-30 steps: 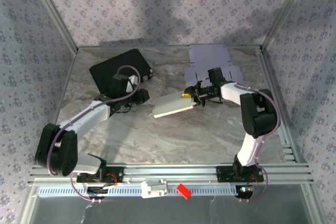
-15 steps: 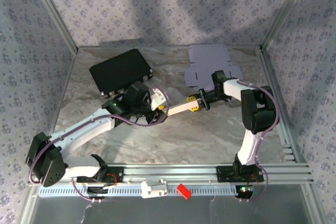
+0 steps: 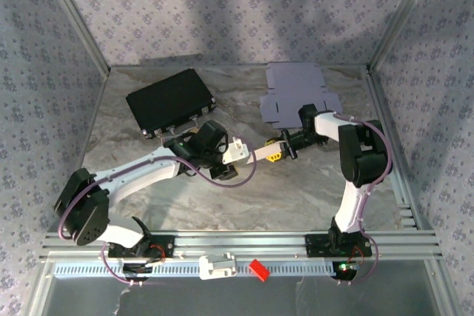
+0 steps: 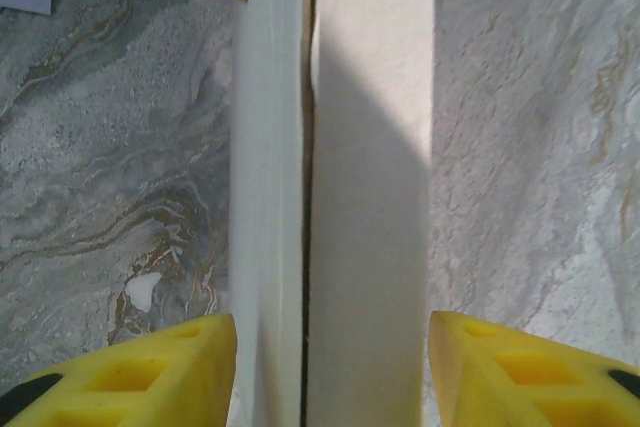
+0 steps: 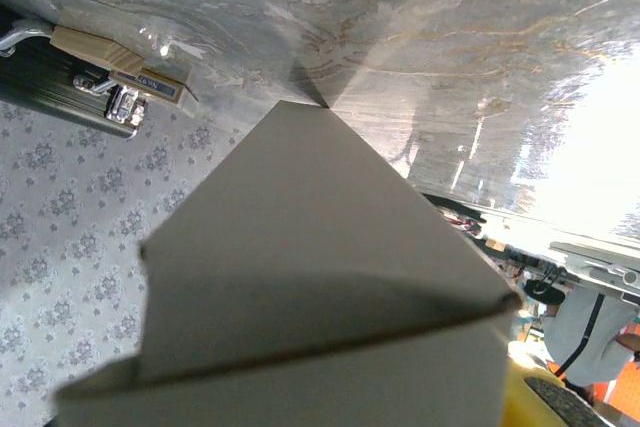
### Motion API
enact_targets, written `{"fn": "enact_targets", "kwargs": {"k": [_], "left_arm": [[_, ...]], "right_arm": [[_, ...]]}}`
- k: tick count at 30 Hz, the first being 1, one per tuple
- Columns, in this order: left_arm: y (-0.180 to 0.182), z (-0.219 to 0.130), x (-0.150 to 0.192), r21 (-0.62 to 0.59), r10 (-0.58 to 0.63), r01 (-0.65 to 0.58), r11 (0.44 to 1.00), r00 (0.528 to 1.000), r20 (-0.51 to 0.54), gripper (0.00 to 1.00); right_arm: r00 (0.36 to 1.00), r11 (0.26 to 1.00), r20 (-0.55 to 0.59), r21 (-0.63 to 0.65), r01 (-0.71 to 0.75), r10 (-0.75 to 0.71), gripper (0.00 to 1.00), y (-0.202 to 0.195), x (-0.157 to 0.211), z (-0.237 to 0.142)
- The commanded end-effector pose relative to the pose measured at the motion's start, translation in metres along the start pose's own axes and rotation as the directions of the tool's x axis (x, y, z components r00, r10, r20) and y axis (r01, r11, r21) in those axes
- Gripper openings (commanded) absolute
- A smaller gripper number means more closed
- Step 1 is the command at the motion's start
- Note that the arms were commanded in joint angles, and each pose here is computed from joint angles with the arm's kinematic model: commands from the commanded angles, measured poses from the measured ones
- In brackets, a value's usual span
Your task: Fold the paper box
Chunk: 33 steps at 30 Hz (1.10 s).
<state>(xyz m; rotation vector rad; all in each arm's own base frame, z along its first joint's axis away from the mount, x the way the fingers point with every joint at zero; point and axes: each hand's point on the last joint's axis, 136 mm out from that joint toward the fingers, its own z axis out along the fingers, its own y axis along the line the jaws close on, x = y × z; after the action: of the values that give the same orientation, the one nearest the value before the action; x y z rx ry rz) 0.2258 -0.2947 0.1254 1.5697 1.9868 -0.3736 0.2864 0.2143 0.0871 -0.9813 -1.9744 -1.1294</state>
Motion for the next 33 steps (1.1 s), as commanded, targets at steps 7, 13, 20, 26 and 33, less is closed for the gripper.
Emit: {"fn": "enact_targets", "kwargs": {"k": [7, 13, 20, 26, 33], "left_arm": [[0.010, 0.009, -0.010, -0.056, 0.051, -0.052, 0.997, 0.999, -0.018, 0.48], [0.006, 0.014, -0.007, -0.029, 0.038, -0.039, 0.999, 0.999, -0.036, 0.38], [-0.002, 0.015, -0.010, 0.038, 0.035, -0.034, 0.999, 0.998, -0.047, 0.30], [-0.010, 0.017, -0.008, 0.124, 0.001, 0.010, 0.992, 0.996, -0.086, 0.26], [-0.009, 0.017, -0.007, 0.152, -0.024, 0.042, 0.987, 0.992, -0.120, 0.25]], "right_arm": [[0.991, 0.989, 0.034, 0.069, -0.131, 0.129, 0.29, -0.033, -0.011, 0.004], [0.987, 0.985, 0.051, 0.069, -0.158, 0.155, 0.32, -0.036, -0.018, 0.004], [0.979, 0.977, 0.069, 0.083, -0.195, 0.189, 0.40, -0.046, -0.024, 0.004], [0.977, 0.983, 0.130, 0.048, -0.179, 0.171, 0.59, -0.041, -0.029, -0.012], [0.950, 0.997, 0.306, 0.005, -0.075, 0.070, 0.67, -0.018, -0.026, -0.058]]}}
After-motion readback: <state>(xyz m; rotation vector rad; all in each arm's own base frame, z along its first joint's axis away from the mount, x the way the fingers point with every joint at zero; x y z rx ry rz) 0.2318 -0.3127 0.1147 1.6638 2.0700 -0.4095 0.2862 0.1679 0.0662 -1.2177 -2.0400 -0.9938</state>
